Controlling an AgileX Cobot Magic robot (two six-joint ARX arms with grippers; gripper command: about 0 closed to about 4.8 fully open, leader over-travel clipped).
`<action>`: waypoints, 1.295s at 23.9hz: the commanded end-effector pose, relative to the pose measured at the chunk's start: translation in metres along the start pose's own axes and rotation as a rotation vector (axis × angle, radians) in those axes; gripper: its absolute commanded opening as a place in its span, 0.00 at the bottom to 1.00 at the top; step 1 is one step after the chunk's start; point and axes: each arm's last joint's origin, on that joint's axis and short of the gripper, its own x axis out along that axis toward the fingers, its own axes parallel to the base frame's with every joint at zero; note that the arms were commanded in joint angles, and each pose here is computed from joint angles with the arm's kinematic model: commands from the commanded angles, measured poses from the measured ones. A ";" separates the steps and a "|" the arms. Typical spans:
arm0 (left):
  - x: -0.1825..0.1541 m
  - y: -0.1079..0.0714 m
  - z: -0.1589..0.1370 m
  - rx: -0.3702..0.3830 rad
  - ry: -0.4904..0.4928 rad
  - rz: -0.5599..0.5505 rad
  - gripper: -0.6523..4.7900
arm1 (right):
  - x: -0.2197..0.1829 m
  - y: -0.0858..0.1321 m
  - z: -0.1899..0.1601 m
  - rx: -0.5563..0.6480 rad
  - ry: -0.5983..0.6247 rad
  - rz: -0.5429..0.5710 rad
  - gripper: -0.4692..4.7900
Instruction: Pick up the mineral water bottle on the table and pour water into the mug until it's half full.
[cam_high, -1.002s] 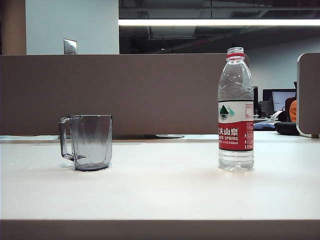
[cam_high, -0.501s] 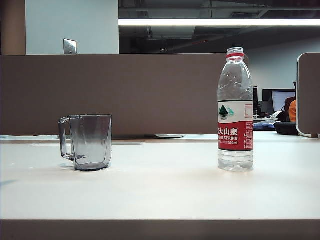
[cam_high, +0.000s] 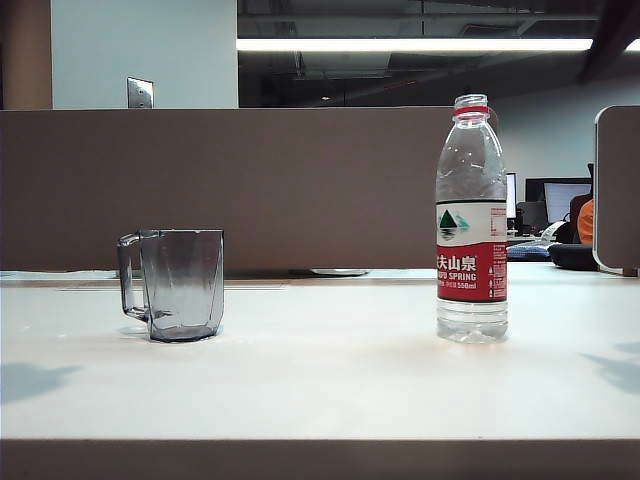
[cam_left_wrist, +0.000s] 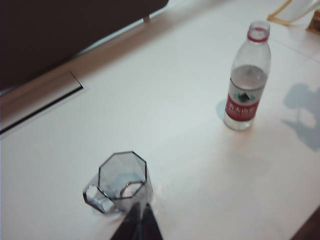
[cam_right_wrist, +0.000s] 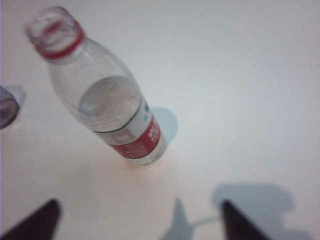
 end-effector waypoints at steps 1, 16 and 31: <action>-0.003 0.002 0.009 0.007 -0.089 0.016 0.12 | 0.023 -0.003 -0.004 -0.010 -0.030 0.058 1.00; -0.001 0.009 0.019 0.059 -0.150 0.210 0.11 | 0.131 0.004 -0.067 -0.151 -0.197 0.202 1.00; -0.001 0.009 0.016 0.061 -0.124 0.210 0.11 | 0.169 0.000 -0.073 -0.164 -0.284 0.189 1.00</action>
